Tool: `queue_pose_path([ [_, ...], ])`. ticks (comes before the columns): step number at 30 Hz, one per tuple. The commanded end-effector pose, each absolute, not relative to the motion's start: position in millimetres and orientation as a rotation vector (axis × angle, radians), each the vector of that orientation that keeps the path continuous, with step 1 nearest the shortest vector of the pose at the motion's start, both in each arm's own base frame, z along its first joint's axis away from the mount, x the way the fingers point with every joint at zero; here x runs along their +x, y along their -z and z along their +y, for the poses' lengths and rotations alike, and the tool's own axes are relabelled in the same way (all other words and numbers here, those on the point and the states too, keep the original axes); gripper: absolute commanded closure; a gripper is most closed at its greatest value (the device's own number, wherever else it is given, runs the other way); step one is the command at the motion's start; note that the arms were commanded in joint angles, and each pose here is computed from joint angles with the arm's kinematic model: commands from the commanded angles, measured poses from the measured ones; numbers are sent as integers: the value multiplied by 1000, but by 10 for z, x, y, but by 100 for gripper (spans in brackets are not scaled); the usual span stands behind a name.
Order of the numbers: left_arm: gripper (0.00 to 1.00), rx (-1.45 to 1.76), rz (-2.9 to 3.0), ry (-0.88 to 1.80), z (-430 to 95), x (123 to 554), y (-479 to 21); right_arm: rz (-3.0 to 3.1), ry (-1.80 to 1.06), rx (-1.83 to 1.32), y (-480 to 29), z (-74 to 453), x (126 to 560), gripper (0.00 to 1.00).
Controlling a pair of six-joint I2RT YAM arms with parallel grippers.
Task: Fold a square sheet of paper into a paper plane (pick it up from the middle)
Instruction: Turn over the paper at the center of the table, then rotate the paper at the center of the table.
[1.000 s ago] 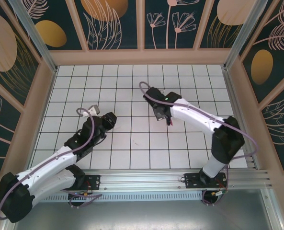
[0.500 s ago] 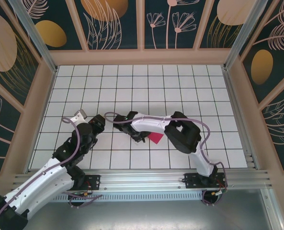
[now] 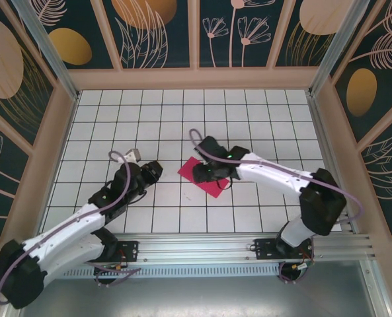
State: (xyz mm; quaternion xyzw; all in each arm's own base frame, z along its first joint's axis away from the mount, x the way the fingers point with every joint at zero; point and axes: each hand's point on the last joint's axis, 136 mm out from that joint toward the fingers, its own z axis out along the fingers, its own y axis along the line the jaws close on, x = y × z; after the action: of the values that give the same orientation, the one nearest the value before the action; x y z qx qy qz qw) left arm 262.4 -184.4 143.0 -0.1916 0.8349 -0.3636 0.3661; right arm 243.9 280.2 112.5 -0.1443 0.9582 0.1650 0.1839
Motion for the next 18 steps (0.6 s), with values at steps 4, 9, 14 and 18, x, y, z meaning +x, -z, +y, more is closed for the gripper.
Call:
queue_pose_path([
  [4, 71, -365, 2389, 1180, -2619, 2481, -1038, 2701, -818, -211, -778, 2414, 2771, 48],
  [9, 66, -416, 2449, 1176, -2763, 2515, -819, 2715, -835, -203, -630, 2283, 2945, 49],
  [14, 64, -437, 2476, 1223, -2913, 2568, -682, 2760, -835, -213, -400, 2251, 2909, 50],
  [18, 63, -449, 2499, 1207, -2975, 2626, -587, 2796, -841, -211, -261, 2228, 2817, 52],
])
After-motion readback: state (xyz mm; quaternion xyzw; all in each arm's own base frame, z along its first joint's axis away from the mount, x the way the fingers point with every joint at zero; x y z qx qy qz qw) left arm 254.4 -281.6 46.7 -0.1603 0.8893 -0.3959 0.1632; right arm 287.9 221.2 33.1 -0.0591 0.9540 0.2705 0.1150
